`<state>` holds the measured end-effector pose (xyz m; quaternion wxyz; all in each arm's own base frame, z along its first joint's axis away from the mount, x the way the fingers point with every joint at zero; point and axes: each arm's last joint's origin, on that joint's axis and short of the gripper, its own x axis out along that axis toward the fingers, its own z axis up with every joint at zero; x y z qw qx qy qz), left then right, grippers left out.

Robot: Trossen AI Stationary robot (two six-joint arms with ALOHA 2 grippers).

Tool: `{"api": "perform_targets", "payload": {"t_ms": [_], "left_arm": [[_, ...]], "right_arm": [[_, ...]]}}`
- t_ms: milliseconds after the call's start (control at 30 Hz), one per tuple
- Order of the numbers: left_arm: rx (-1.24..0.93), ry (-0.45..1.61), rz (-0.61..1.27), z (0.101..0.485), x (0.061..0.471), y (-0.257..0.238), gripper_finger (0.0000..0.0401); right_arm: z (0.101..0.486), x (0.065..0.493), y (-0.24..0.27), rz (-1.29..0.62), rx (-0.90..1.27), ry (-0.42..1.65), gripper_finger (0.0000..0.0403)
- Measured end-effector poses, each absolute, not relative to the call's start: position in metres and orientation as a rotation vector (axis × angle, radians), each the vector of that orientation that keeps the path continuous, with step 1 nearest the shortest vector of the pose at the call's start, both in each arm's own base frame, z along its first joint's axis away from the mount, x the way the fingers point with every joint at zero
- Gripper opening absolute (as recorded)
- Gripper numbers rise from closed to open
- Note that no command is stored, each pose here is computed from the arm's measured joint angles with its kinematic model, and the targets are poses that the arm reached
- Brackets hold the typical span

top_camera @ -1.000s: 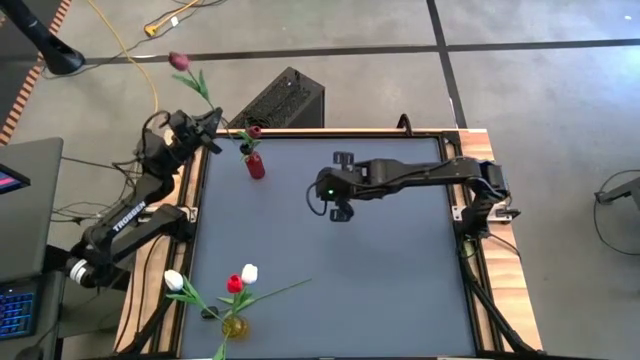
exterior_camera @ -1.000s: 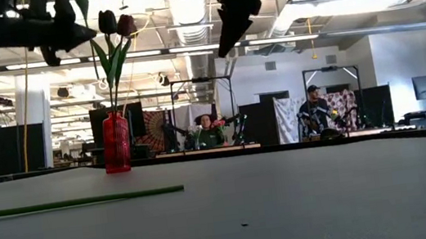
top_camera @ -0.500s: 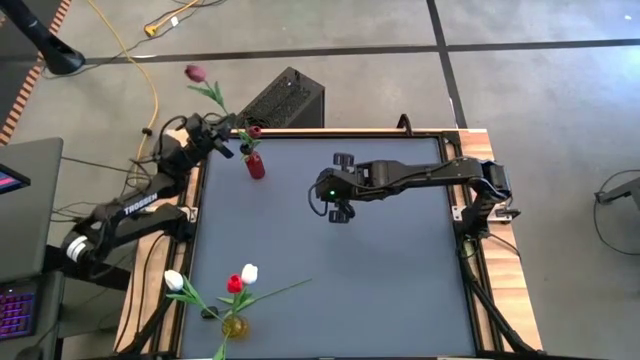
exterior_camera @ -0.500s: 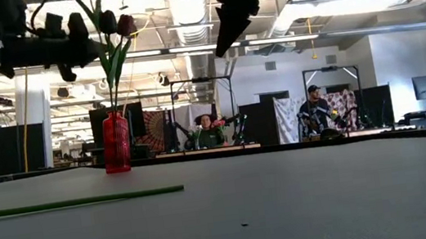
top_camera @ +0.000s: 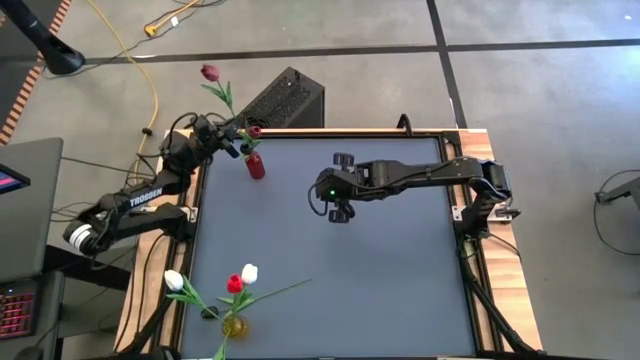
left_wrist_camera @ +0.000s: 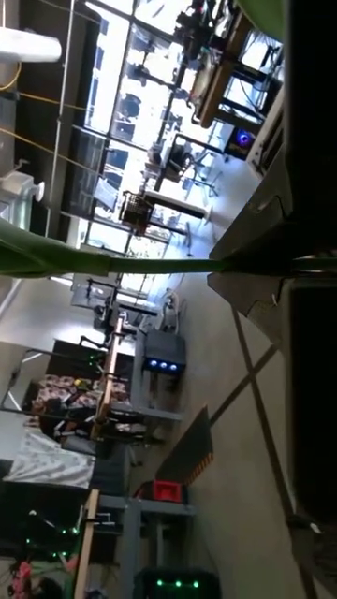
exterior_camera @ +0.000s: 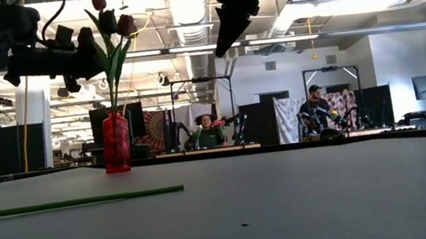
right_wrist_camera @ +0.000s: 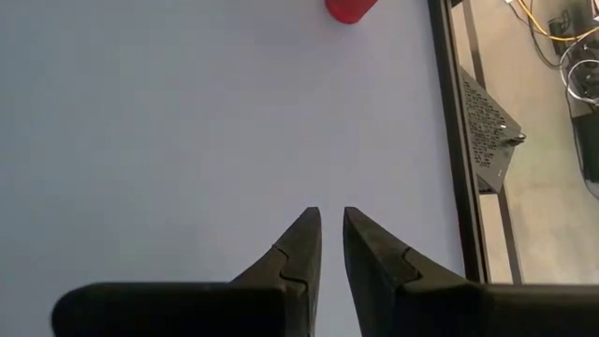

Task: Sort flowers into vase by color
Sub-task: Put the dark red tulip into the red vase

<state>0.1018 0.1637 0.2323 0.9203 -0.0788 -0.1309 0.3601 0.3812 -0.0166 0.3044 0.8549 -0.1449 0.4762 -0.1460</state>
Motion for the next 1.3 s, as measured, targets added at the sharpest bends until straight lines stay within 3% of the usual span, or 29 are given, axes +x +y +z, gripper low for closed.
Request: {"api": "perform_targets", "payload": {"t_ms": [1067,1300], "left_arm": [[-0.158,-0.075,0.746,0.215,0.114,0.158,0.0],[-0.155,-0.071,0.73,0.215,0.114,0.158,0.0027]], "right_arm": [[0.304,0.382,-0.003,-0.276,-0.321,0.995,0.0075],[0.304,0.382,-0.003,-0.27,-0.331,0.998,0.0075]]}}
